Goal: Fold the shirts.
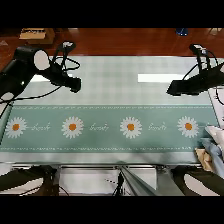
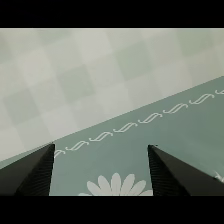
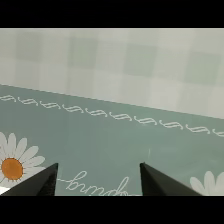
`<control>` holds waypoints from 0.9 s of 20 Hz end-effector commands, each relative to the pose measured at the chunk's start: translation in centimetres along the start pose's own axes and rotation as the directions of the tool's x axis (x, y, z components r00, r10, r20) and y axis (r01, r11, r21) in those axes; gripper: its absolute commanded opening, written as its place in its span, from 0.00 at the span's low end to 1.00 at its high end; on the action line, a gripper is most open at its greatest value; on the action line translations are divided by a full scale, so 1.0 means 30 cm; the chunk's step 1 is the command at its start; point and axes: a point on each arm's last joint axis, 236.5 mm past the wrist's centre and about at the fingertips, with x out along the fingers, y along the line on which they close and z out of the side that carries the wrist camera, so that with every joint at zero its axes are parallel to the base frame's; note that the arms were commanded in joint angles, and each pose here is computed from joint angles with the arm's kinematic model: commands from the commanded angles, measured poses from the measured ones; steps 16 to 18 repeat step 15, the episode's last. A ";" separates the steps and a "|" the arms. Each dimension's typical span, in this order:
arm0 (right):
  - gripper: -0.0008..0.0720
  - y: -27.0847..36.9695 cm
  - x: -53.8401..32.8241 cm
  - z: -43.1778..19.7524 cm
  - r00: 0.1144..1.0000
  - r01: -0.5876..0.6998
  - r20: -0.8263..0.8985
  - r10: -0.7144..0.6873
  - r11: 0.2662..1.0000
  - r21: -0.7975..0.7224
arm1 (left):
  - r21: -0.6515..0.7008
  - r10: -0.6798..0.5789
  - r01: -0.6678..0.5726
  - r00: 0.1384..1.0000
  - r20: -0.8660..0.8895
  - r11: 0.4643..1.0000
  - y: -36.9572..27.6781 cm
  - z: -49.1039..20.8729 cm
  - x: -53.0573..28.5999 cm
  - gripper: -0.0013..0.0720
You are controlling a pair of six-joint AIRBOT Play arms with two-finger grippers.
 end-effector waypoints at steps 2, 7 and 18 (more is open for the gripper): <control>0.83 0.004 0.001 0.000 1.000 -0.002 -0.002 0.002 1.000 -0.002 | 0.001 0.001 -0.001 1.000 -0.001 1.000 -0.001 0.000 0.001 0.99; 0.83 0.004 0.001 0.000 1.000 -0.002 -0.001 0.002 1.000 -0.002 | 0.001 0.001 -0.001 1.000 -0.004 1.000 0.000 -0.001 0.004 0.99; 0.83 0.004 0.001 0.000 1.000 -0.002 -0.001 0.002 1.000 -0.002 | 0.001 0.000 0.000 1.000 -0.022 1.000 0.000 -0.008 0.029 0.99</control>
